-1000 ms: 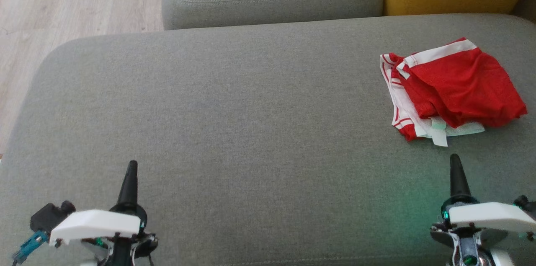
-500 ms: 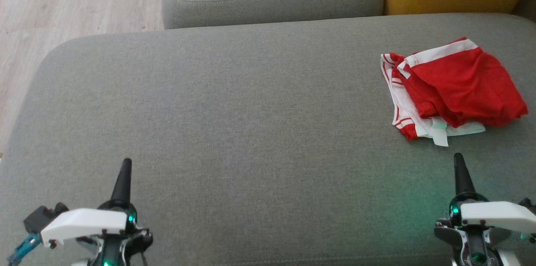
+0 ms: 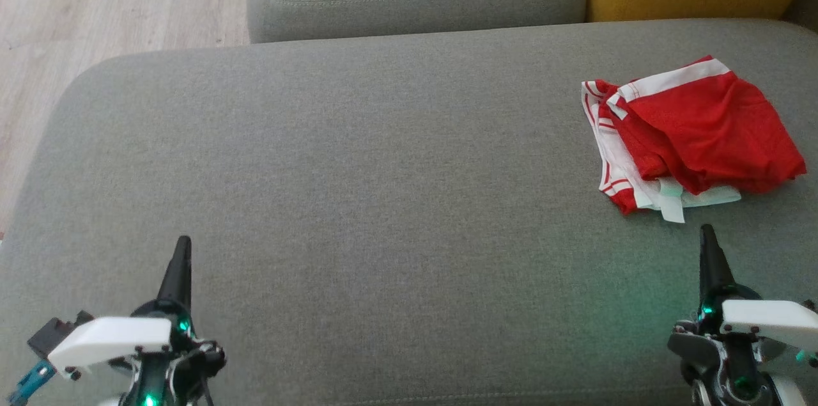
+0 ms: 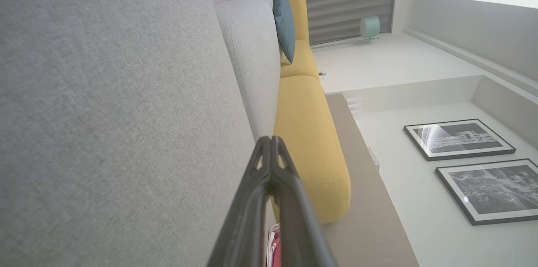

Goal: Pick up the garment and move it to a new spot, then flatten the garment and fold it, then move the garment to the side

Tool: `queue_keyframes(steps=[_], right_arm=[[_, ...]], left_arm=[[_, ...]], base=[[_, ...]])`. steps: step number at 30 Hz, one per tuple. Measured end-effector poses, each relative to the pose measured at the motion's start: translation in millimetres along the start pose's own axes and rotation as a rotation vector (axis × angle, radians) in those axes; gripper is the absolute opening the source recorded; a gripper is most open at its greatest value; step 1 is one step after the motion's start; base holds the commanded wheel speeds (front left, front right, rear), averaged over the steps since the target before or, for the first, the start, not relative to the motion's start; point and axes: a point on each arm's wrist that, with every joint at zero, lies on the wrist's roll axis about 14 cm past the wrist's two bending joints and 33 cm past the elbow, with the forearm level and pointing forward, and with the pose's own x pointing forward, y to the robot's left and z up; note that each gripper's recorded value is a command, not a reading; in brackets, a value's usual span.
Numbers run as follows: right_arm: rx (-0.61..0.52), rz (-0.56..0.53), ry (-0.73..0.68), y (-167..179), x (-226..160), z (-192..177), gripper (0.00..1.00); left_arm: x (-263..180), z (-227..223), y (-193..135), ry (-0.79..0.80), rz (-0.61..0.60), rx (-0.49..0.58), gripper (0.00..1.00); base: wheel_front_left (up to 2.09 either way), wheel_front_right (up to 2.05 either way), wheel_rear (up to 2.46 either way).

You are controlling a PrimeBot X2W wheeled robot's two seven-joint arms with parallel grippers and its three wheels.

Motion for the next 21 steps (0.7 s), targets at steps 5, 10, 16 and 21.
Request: queue_keyframes(steps=[5, 10, 16, 21], right_arm=[[0.055, 0.001, -0.001, 0, 0, 2, 0.0], [0.111, 0.005, -0.007, 0, 0, 5, 0.0], [0.176, 0.03, -0.003, 8, 4, 6, 0.0], [0.193, 0.037, -0.005, 10, 5, 7, 0.0]], left_arm=[[3, 1, -4, 0.002, -0.013, -0.05, 0.0], [3, 3, -5, 0.003, -0.021, -0.1, 0.0], [6, 9, -8, -0.008, -0.036, -0.164, 0.0], [7, 9, -11, -0.007, -0.047, -0.183, 0.0]], base=[[0.0, 0.0, 0.0], [0.0, 0.0, 0.0], [0.0, 0.0, 0.0], [0.0, 0.0, 0.0]])
